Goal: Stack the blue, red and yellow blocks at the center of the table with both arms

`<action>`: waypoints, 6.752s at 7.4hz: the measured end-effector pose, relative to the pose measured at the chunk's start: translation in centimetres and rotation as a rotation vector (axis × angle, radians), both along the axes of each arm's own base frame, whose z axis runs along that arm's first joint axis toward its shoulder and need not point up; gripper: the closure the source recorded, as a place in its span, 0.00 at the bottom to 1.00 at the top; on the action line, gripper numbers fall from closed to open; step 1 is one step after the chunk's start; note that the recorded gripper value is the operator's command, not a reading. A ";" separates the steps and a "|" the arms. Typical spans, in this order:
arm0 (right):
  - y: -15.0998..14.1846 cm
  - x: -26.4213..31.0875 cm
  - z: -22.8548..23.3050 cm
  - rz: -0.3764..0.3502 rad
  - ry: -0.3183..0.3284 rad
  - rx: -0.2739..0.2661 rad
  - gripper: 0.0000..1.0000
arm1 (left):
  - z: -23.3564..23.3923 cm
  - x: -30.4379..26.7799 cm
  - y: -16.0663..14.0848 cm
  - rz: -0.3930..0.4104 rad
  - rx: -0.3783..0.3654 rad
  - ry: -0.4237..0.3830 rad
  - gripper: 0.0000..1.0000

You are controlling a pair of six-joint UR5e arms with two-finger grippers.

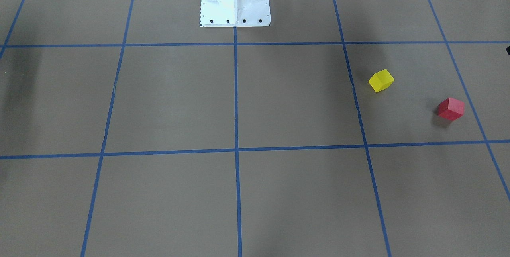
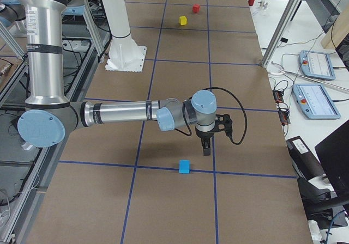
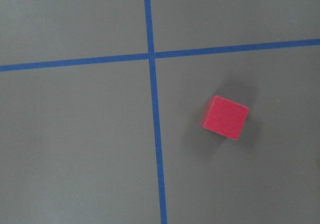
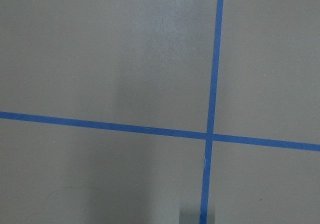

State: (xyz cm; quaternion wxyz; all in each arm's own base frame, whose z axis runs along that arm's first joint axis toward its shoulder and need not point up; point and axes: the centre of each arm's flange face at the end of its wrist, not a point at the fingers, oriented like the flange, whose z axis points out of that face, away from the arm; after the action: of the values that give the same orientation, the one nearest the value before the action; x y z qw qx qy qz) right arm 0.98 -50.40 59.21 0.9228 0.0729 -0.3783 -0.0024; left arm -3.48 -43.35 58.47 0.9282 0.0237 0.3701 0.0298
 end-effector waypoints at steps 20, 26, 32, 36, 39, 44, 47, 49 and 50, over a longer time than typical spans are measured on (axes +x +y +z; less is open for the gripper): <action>5.2 -9.8 14.9 -0.155 0.052 -0.122 0.16 | -0.4 0.0 0.4 0.003 0.111 0.007 0.01; 4.3 -10.2 15.7 -0.155 0.077 -0.130 0.21 | -0.2 0.0 0.6 0.003 0.118 0.008 0.00; 4.5 -10.3 16.1 -0.156 0.078 -0.139 0.21 | -0.3 0.0 0.7 0.003 0.122 0.008 0.01; 4.6 -10.8 16.2 -0.167 0.080 -0.141 1.00 | -0.3 0.0 0.7 0.003 0.123 0.008 0.01; 4.3 -10.5 13.9 -0.160 0.053 -0.105 1.00 | -0.4 0.0 0.7 0.003 0.125 0.010 0.00; -2.0 -17.8 -9.4 -0.039 -0.067 -0.133 1.00 | -0.9 0.1 0.5 -0.001 0.132 0.011 0.00; -0.8 -39.3 -25.3 -0.004 -0.104 -0.146 1.00 | -1.2 0.1 0.2 -0.003 0.136 0.010 0.01; 0.1 -53.1 -34.7 -0.004 -0.112 -0.125 1.00 | -1.2 0.1 0.1 -0.005 0.136 0.010 0.00; 0.1 -57.2 -38.1 -0.010 -0.112 -0.123 1.00 | -1.3 0.1 0.1 -0.005 0.136 0.010 0.01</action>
State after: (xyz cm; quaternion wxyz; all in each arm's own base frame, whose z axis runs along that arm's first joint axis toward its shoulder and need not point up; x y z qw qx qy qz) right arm -56.21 -50.33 21.10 0.9030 0.0141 -0.4290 0.0201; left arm -3.41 -43.26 57.20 0.9226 0.0880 0.3720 0.0524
